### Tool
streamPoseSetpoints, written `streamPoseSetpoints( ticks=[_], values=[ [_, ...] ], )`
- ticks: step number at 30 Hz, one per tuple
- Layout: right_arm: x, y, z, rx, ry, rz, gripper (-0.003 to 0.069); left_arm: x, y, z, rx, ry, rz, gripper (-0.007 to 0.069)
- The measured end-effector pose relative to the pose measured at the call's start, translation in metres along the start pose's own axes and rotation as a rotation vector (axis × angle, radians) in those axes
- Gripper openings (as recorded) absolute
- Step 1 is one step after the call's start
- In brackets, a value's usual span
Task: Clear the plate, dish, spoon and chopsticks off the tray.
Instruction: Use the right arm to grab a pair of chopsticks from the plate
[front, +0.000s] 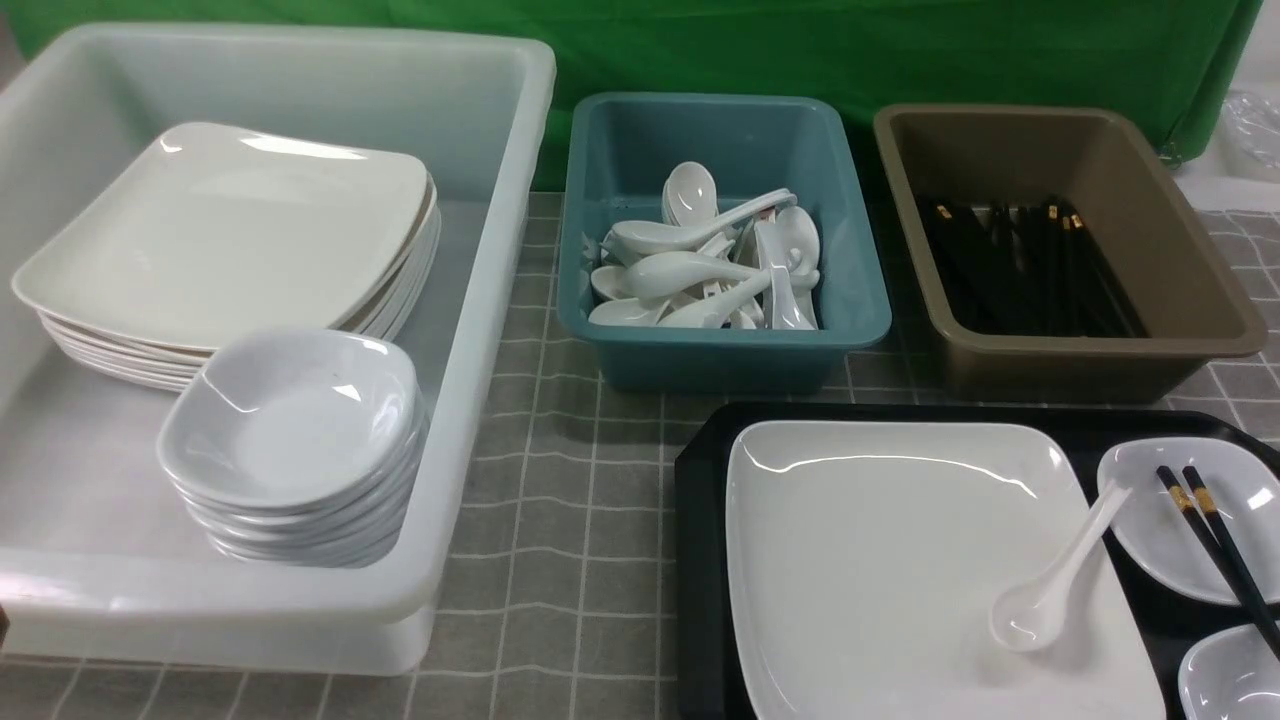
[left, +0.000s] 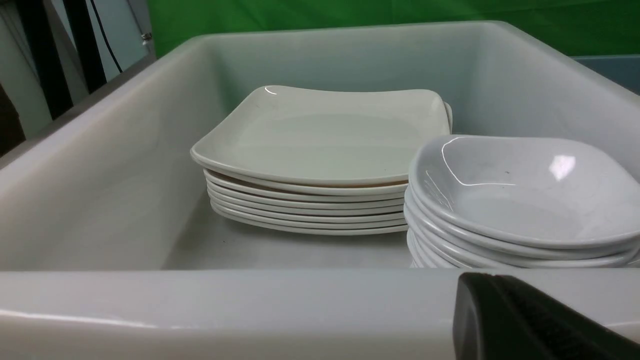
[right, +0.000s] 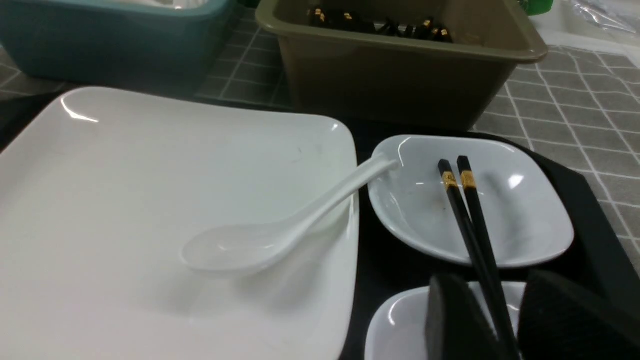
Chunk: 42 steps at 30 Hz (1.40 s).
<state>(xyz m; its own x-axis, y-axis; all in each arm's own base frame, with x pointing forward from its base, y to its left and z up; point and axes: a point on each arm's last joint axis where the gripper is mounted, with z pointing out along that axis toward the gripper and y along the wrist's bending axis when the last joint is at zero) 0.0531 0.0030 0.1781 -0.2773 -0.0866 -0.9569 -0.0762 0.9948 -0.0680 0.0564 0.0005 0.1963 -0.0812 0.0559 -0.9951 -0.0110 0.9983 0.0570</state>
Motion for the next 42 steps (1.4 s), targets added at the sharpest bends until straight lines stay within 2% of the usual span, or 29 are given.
streamPoseSetpoints(
  ticks=[6, 12, 19, 27, 33, 35, 37, 38, 39, 40, 42],
  values=[
    [0.000, 0.000, 0.000, 0.000, 0.000, 0.000, 0.0238, 0.000, 0.000, 0.000, 0.001, -0.001, -0.010, 0.0006],
    [0.000, 0.000, 0.000, 0.000, 0.000, 0.000, 0.0238, -0.011, 0.001, -0.001, 0.008, -0.119, -0.265, 0.0006],
    [0.000, 0.000, 0.000, 0.000, 0.000, 0.000, 0.0238, -0.024, 0.005, -0.003, -0.007, -0.270, -0.398, 0.0006],
    [0.000, 0.000, 0.000, 0.000, 0.000, 0.000, 0.0238, -0.034, 0.010, -0.007, -0.021, -0.407, -0.444, 0.0006],
    [-0.001, 0.000, 0.000, 0.001, -0.009, 0.000, 0.0238, -0.062, 0.019, -0.026, -0.035, -0.785, -0.473, 0.0013],
    [-0.001, 0.000, 0.000, 0.001, -0.013, 0.001, 0.0238, -0.079, 0.019, -0.035, -0.020, -0.859, -0.463, 0.0013],
    [-0.005, 0.001, 0.000, -0.007, -0.049, 0.055, 0.0238, -0.100, 0.018, -0.044, 0.009, -0.886, -0.454, 0.0015],
    [-0.006, 0.001, 0.000, -0.176, -0.080, 0.068, 0.0238, -0.108, 0.017, -0.047, 0.019, -0.887, -0.452, 0.0015],
    [-0.007, 0.001, 0.000, -0.018, -0.081, 0.120, 0.0238, -0.111, 0.017, -0.048, 0.022, -0.888, -0.451, 0.0015],
    [-0.016, 0.002, -0.001, -0.044, -0.177, 0.307, 0.0238, -0.139, 0.017, -0.063, 0.056, -0.898, -0.459, 0.0016],
    [-0.027, -0.001, -0.004, -0.054, -0.298, 0.412, 0.0238, -0.171, 0.016, -0.075, 0.090, -0.865, -0.471, 0.0016]
  ],
)
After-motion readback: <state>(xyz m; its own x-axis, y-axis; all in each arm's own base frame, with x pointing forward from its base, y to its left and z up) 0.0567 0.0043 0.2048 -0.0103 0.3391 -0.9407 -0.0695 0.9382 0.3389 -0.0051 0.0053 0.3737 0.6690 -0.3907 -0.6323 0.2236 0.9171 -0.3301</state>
